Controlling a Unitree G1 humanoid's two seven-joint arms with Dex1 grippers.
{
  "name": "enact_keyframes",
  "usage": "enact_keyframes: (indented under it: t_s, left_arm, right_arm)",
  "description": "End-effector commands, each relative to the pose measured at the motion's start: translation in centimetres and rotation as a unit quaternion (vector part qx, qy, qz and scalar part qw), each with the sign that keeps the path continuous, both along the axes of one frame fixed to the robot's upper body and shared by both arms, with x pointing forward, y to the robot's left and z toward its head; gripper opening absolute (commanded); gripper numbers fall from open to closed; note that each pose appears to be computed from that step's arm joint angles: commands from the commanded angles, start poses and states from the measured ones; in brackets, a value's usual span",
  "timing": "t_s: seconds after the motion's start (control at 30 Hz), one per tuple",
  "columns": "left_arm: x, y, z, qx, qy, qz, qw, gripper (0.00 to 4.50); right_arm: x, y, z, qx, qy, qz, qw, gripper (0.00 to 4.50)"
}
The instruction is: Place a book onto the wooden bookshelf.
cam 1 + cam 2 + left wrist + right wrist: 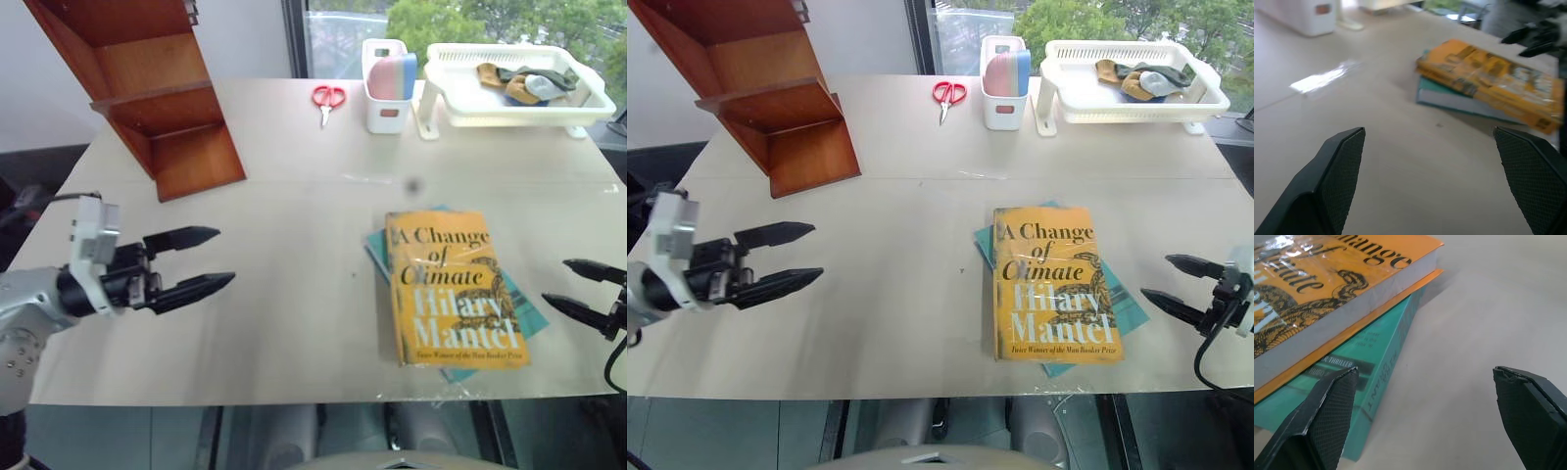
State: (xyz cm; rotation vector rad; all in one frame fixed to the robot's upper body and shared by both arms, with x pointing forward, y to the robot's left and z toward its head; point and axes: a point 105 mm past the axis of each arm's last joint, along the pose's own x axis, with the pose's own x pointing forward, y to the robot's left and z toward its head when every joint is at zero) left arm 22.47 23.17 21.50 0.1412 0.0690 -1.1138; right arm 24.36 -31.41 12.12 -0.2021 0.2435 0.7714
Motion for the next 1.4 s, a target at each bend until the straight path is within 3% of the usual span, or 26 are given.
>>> enact_keyframes:
  t_s: [0.03, 0.23, 0.63, 0.97, 1.13, 1.4]
  left_arm:
    - [-1.8, -0.7, 1.9, 0.016, -0.021, -0.068, 0.997, 4.41]
    - [-2.5, -1.5, 2.8, 0.042, -0.028, -0.111, 0.992, 4.41]
    - [-2.0, -2.2, 2.9, 0.053, -0.043, -0.111, 0.991, 4.41]
    - [-2.1, -2.2, 2.5, 0.053, -0.045, -0.100, 0.993, 4.41]
    - [-2.6, -2.5, 1.5, 0.041, -0.016, -0.091, 0.995, 4.41]
    - [-2.7, -4.0, -4.8, -0.033, 0.144, 0.017, 0.989, 4.41]
  right_arm:
    - [0.3, 0.7, 0.6, -0.010, -0.014, 0.019, 1.000, 4.50]
    - [0.9, 2.7, -0.6, -0.002, 0.003, 0.058, 0.998, 4.50]
    - [3.5, 11.6, -2.2, 0.074, 0.012, 0.170, 0.983, 4.50]
    - [6.0, 16.1, -1.9, 0.094, 0.002, 0.196, 0.976, 4.50]
    - [7.5, 15.7, -0.7, 0.082, -0.037, 0.170, 0.981, 4.50]
    - [6.0, 10.7, 3.8, 0.039, -0.122, 0.154, 0.980, 4.50]
